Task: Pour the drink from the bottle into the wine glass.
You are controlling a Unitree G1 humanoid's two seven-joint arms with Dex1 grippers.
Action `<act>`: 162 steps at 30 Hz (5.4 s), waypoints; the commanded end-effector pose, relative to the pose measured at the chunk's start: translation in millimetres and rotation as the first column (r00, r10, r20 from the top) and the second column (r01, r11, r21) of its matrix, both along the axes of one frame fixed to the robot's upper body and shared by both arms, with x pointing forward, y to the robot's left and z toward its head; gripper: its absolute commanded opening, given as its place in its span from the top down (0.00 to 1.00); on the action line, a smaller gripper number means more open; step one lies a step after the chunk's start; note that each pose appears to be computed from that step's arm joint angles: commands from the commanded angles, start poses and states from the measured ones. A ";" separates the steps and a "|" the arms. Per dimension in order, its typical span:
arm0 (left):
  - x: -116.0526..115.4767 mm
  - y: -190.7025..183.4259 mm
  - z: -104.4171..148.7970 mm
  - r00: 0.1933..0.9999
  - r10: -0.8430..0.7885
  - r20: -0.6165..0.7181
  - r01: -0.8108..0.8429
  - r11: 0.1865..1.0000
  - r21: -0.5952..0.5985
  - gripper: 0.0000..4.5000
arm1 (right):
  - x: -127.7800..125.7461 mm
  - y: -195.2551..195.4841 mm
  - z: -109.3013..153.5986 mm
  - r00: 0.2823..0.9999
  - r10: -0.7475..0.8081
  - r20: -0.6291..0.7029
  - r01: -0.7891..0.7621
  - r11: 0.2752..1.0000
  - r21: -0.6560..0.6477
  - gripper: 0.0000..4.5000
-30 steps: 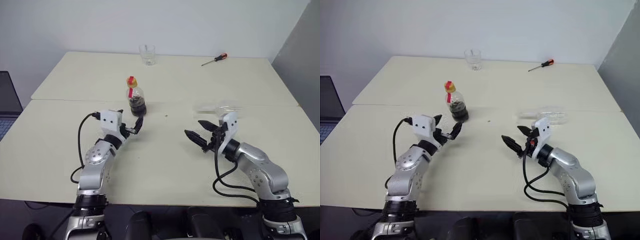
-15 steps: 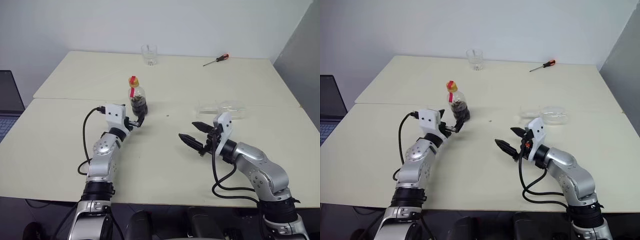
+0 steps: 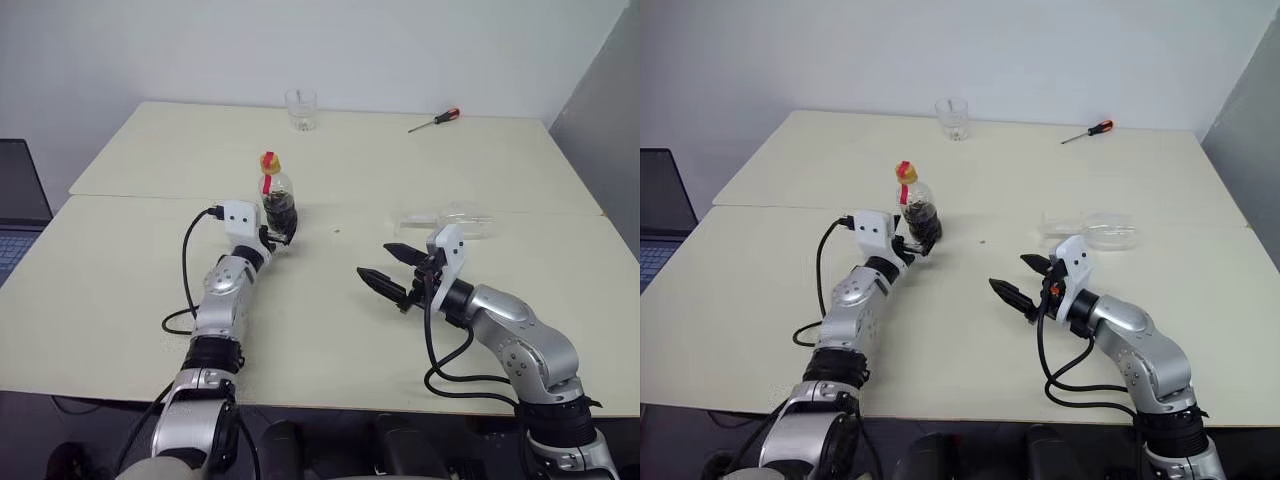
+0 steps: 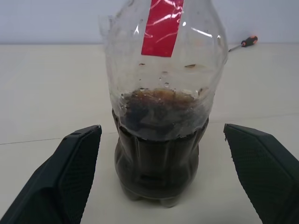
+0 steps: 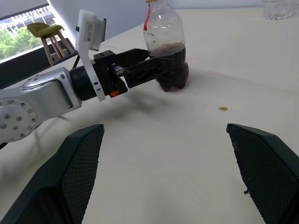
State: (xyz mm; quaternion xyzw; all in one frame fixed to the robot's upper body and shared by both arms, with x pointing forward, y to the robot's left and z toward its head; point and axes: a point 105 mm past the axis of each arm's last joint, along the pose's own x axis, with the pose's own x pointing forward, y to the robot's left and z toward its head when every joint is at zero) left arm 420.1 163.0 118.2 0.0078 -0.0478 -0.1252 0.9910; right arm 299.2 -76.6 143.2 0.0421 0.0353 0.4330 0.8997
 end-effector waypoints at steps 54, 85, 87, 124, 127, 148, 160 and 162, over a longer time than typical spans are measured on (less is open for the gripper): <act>-66.1 -72.2 38.7 0.959 -0.278 0.052 0.265 0.947 0.184 0.67 | 3.9 39.4 95.4 0.992 0.061 0.113 -0.041 0.983 -0.177 0.00; -104.8 -103.8 55.3 0.373 -0.913 -0.166 0.921 0.341 0.189 0.75 | -44.1 1.7 136.7 0.987 0.039 0.155 -0.026 0.996 -0.089 0.00; -106.8 -105.2 53.6 0.346 -0.921 -0.178 0.930 0.312 0.193 0.75 | -44.6 2.5 137.2 0.988 0.017 0.156 -0.006 0.997 -0.073 0.00; -106.8 -128.5 61.6 0.224 -0.962 -0.156 0.953 0.183 0.240 0.77 | -35.3 16.4 113.7 0.998 0.023 0.059 -0.018 0.996 -0.083 0.57; -106.7 -128.5 57.4 0.225 -0.960 -0.165 0.955 0.184 0.232 0.77 | -36.0 16.6 110.7 0.998 0.028 0.056 -0.022 0.995 -0.100 0.72; -110.8 -135.9 54.5 0.206 -0.964 -0.166 0.962 0.168 0.215 0.78 | -29.6 27.5 93.6 0.794 0.604 0.068 -0.573 0.782 -0.247 0.72; -108.3 -133.8 54.2 0.232 -0.958 -0.166 0.956 0.193 0.223 0.78 | -34.0 25.2 110.8 0.775 0.629 0.060 -0.619 0.775 -0.126 0.50; -108.4 -134.1 54.1 0.232 -0.959 -0.166 0.956 0.193 0.221 0.79 | -38.4 23.5 114.0 0.778 0.625 0.067 -0.616 0.779 -0.120 0.33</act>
